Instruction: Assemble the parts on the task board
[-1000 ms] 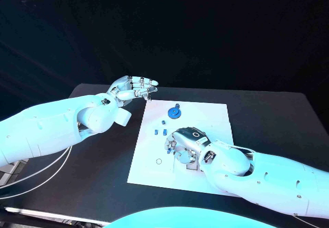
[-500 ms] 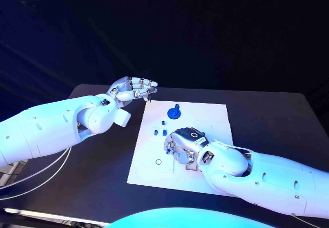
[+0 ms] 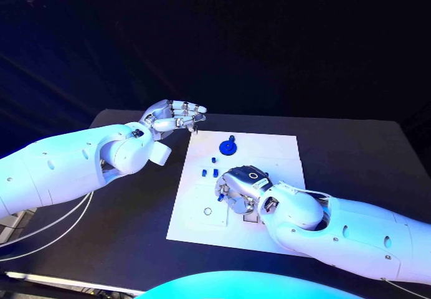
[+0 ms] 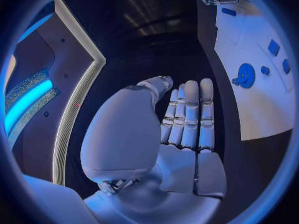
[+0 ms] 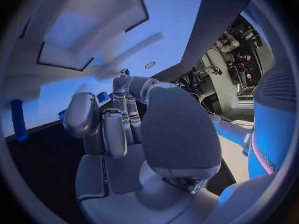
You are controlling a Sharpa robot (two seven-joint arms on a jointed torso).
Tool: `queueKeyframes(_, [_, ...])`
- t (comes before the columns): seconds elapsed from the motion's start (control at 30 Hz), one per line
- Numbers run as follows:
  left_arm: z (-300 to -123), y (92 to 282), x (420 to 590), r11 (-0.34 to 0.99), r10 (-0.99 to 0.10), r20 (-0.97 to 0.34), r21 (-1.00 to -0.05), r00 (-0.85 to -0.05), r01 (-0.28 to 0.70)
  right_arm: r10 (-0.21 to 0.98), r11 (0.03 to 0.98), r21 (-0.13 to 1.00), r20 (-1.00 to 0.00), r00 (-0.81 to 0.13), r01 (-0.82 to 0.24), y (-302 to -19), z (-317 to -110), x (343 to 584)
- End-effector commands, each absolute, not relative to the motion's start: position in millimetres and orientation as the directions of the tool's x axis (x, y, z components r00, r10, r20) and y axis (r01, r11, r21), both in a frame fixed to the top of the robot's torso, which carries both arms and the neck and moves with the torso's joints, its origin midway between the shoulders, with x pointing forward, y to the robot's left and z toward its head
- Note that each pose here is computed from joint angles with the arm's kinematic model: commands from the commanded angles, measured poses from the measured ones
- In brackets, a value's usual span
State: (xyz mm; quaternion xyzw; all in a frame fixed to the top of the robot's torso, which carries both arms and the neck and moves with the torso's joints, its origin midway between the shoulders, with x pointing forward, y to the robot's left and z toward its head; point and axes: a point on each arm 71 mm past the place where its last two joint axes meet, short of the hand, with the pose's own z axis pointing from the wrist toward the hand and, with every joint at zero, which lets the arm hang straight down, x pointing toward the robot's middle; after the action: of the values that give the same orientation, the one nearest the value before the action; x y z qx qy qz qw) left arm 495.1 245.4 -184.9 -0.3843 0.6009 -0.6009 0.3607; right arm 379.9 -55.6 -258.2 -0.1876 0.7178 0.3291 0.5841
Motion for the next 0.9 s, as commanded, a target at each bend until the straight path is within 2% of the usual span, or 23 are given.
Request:
queueKeyframes(0.03, [-184.0,243.0,494.6,-0.023,-0.885,0.033,-0.999,-0.464,-0.027,0.071,0.725,0.222,-0.966,-0.25,-0.652,-56.4,-263.9,377.7])
queueKeyframes(0.47, [-184.5,243.1,494.8,-0.02,-0.884,0.032,-0.999,-0.466,-0.03,0.145,0.714,0.252,-0.966,-0.215,-0.653,-58.2,-258.6,375.0])
queueKeyframes(0.9, [-184.9,243.0,494.7,-0.018,-0.882,0.033,-0.999,-0.471,-0.035,0.11,0.726,0.236,-0.967,-0.23,-0.646,-59.3,-261.3,374.7])
